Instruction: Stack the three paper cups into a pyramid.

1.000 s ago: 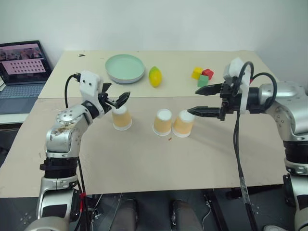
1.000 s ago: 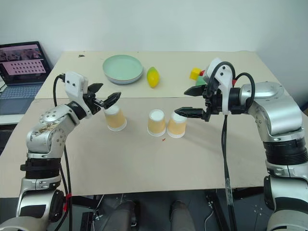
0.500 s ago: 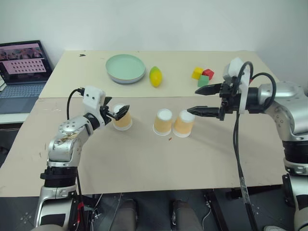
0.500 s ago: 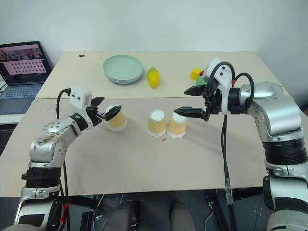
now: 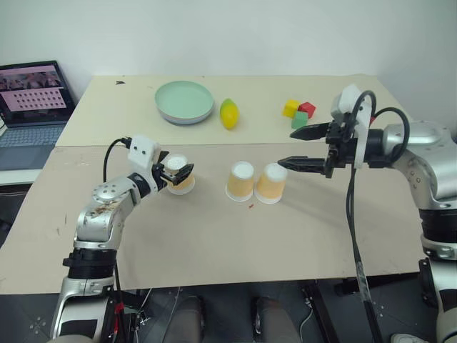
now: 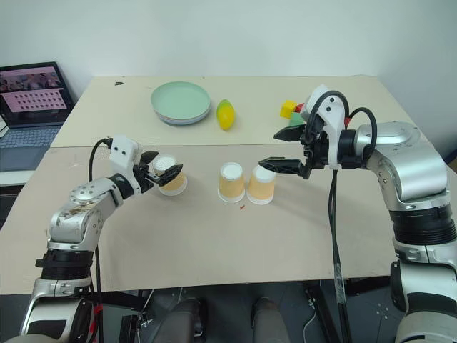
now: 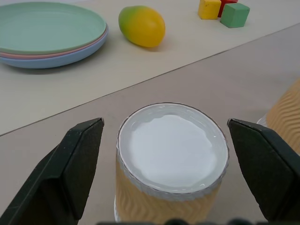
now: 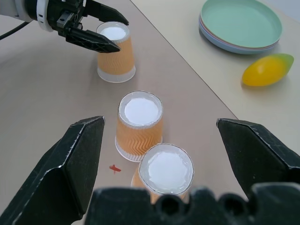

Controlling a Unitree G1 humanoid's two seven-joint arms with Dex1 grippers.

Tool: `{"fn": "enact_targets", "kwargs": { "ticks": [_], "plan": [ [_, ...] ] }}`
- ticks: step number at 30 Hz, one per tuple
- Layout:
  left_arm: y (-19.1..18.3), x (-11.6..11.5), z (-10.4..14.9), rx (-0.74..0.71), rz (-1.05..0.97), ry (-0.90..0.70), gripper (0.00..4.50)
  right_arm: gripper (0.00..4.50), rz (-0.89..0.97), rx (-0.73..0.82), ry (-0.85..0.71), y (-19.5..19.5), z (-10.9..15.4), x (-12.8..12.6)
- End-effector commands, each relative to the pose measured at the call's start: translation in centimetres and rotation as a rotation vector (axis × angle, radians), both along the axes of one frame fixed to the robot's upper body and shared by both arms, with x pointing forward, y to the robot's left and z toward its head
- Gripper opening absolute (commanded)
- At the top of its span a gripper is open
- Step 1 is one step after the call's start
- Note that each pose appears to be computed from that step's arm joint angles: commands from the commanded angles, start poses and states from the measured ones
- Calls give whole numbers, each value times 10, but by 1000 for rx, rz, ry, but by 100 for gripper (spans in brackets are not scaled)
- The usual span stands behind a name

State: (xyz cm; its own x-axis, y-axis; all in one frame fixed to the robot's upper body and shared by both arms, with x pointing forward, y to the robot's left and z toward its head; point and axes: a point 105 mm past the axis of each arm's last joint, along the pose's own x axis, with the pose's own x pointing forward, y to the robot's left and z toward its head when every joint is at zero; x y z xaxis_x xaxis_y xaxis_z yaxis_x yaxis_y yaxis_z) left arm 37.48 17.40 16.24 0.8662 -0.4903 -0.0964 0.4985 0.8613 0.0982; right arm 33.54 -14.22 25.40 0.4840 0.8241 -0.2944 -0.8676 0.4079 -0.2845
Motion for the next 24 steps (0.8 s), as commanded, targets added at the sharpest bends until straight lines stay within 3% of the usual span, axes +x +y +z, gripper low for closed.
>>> {"fn": "enact_targets", "kwargs": {
  "ticks": [1,3,7,11,17,20,24],
  "plan": [
    [-2,-1,6,5,-14,-33,373,450,-1,23,-66,-2,18,-4],
    [-2,0,5,7,-10,-29,299,450,-2,23,-66,-2,18,-4],
    [-2,2,9,-1,-2,-40,299,450,-4,25,-65,-2,18,-4],
    [-6,7,33,12,-13,-106,299,450,-11,25,-64,-4,17,-6],
    [-45,15,119,-58,-199,-231,299,450,-29,46,-33,-7,6,-13],
    [-68,16,142,-59,-306,-240,299,450,-45,54,-7,-6,-5,-15],
    [-103,13,146,-19,-464,-218,299,450,-76,59,10,-11,-16,-19]
  ]
}}
